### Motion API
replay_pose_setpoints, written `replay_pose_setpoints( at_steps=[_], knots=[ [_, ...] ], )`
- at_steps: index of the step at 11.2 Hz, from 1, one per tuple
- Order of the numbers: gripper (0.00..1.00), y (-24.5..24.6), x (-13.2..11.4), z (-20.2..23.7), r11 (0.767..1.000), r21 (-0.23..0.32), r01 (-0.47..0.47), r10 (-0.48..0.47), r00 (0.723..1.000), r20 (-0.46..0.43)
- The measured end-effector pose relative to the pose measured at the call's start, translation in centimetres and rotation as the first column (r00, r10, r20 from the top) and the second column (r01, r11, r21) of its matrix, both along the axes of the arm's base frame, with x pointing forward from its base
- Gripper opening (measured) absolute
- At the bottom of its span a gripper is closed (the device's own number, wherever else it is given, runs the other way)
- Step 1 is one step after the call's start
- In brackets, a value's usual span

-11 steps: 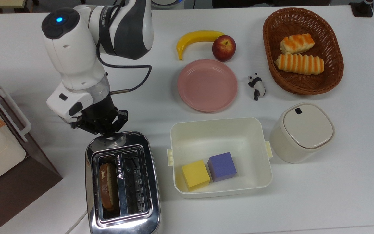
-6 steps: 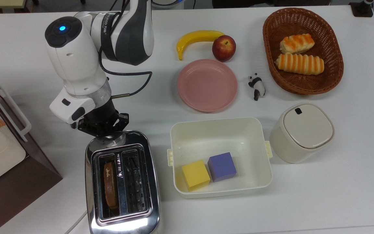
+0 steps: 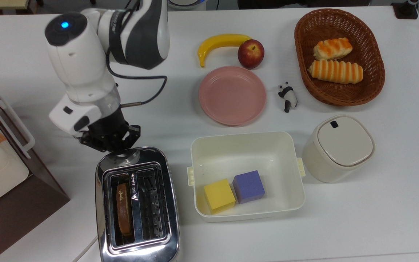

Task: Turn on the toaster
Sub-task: 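Press the toaster lever down with the gripper, then lift the gripper up and away from the toaster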

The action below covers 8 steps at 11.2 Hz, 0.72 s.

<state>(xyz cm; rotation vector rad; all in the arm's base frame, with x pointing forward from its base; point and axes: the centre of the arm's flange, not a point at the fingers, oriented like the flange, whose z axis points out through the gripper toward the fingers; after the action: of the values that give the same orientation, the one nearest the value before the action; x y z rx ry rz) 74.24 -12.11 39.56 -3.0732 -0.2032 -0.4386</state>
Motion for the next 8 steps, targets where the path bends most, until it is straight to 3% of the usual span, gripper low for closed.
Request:
replay_pose_setpoints(
  at_steps=[4, 6, 8],
  knots=[
    [0.15, -0.3, -0.7, 5.3, 1.0, -0.011, 0.005, -0.004, 0.998, 0.067],
    [0.17, -0.1, -1.2, 7.0, 1.0, -0.009, 0.001, -0.001, 0.998, 0.064],
    [0.26, -0.2, -2.1, 9.0, 1.0, -0.006, 0.0, 0.0, 0.999, 0.05]
  ],
)
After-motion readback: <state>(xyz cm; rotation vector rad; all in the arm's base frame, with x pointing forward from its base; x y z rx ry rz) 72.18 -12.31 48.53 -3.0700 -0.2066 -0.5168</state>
